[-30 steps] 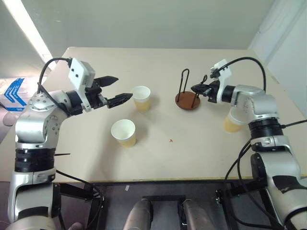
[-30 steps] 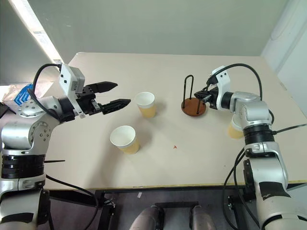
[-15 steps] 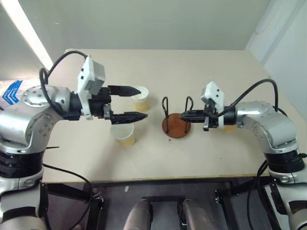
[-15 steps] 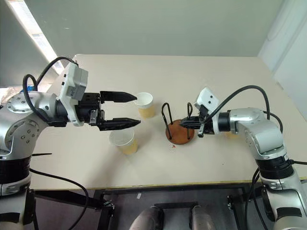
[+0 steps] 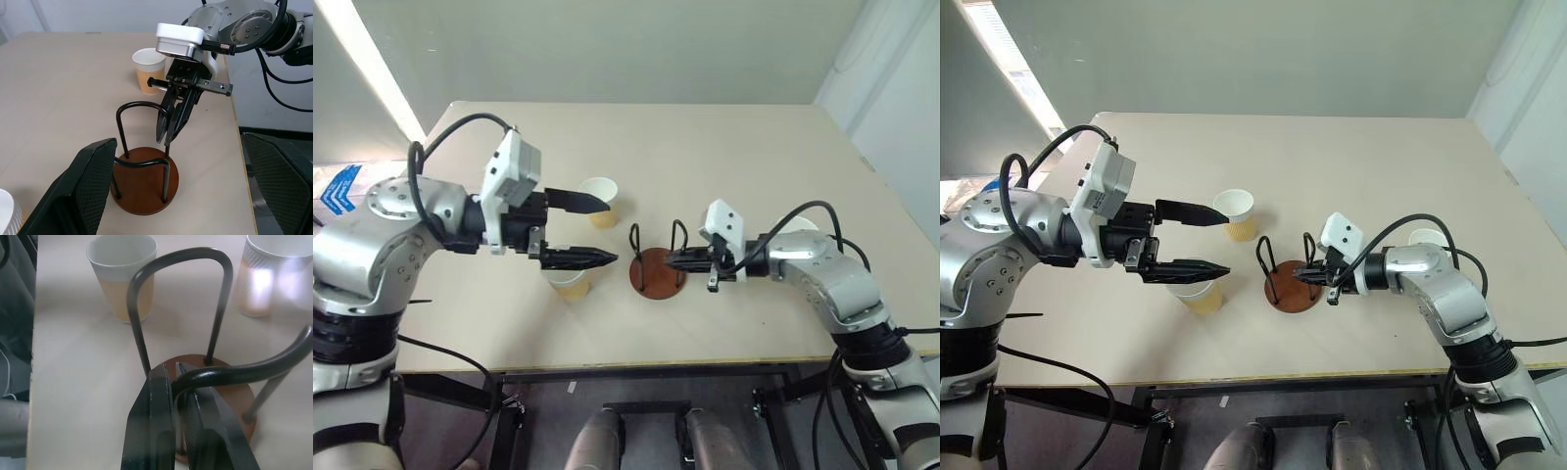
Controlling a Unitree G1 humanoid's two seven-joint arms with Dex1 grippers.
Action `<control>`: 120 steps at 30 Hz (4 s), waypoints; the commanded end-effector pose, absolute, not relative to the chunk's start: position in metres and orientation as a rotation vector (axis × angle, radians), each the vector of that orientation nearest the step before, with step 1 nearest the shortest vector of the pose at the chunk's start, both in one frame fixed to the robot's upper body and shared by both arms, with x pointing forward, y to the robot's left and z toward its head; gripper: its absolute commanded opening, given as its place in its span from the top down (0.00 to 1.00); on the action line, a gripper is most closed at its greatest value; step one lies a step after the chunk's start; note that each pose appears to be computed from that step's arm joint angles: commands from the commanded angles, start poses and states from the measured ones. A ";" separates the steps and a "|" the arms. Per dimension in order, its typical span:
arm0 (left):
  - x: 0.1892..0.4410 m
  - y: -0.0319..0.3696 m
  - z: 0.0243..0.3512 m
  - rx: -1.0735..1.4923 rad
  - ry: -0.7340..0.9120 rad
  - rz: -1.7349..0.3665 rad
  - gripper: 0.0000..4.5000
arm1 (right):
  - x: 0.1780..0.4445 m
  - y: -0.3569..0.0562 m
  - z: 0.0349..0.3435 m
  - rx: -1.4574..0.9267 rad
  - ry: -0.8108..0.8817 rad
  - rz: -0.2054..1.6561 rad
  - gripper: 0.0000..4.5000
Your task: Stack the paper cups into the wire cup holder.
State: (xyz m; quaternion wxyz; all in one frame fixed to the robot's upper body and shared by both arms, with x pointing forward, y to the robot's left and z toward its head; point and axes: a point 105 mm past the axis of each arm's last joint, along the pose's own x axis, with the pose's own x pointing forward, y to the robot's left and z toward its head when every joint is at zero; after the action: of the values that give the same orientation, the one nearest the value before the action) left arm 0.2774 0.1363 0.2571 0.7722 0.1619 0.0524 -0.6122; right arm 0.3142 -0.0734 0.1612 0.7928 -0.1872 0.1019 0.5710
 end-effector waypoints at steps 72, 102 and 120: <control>0.286 0.177 0.203 0.931 0.278 -1.284 0.99 | 0.277 -0.155 0.235 -0.265 0.015 1.159 0.07; 0.323 0.070 0.286 0.839 -0.020 -1.719 0.99 | 0.236 -0.154 0.219 -0.184 0.065 1.042 0.07; 0.326 0.052 0.249 0.957 0.040 -1.812 0.99 | 0.257 -0.174 0.228 -0.222 0.023 0.879 0.07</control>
State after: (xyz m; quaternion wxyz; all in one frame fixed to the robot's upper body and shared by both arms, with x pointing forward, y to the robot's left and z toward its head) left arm 0.3336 0.0555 0.2430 0.5395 0.3971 0.0295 -0.7419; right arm 0.2500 -0.1693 0.2151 0.8891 -0.0913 0.0399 0.4468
